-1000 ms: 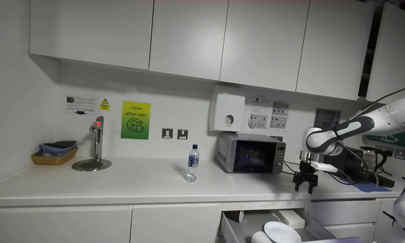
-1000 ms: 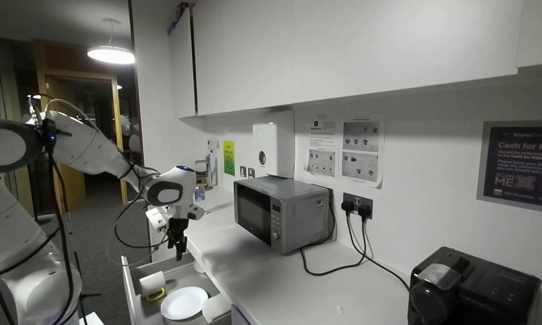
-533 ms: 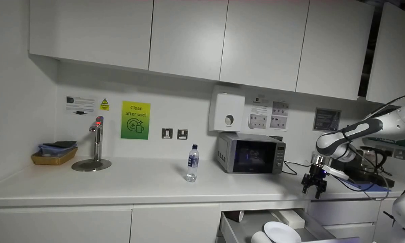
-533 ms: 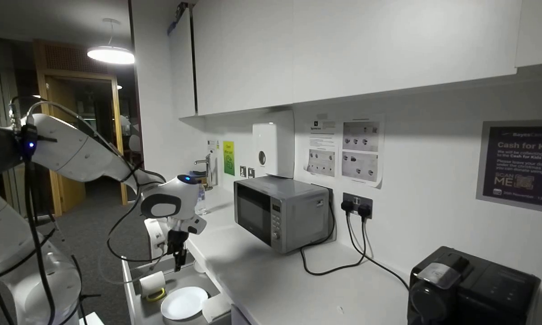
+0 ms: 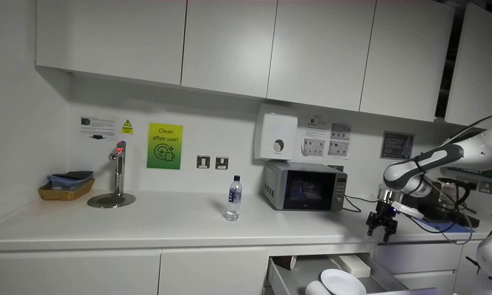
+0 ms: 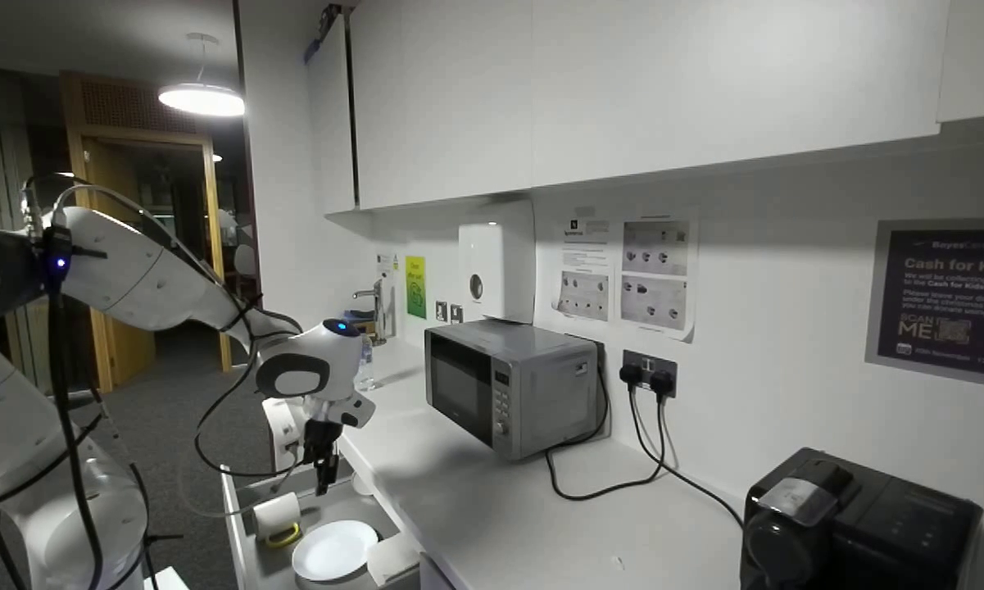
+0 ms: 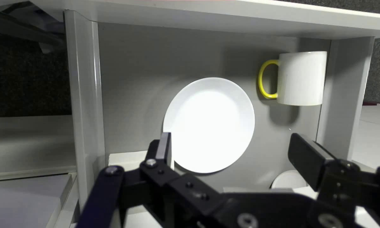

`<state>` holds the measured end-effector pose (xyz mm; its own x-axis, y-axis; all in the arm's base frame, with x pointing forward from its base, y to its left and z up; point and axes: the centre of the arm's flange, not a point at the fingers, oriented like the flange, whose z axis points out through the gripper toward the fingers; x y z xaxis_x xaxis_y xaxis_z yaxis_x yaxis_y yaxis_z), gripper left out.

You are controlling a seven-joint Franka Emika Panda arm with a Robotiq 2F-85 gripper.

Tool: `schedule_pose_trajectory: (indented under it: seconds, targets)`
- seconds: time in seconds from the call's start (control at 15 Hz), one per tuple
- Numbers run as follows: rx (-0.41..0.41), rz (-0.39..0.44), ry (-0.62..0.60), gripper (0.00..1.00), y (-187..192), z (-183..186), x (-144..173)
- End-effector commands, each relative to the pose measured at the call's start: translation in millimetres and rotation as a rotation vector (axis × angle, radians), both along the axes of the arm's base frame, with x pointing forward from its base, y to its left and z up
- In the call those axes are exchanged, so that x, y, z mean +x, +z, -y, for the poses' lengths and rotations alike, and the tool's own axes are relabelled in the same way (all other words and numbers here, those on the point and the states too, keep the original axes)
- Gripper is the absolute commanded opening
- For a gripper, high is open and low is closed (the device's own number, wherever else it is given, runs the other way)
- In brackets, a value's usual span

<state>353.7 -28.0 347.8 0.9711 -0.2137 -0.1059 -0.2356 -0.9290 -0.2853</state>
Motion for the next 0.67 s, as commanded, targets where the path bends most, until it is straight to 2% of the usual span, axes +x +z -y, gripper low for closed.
schedule_pose_trajectory:
  seconds: [0.0, 0.33, 0.6]
  targets:
    - [0.014, -0.008, -0.04, 1.0, -21, 20, 0]
    - [0.045, -0.019, -0.113, 1.0, -59, 55, -2]
    - [0.113, -0.003, -0.149, 1.0, -89, 69, 1]
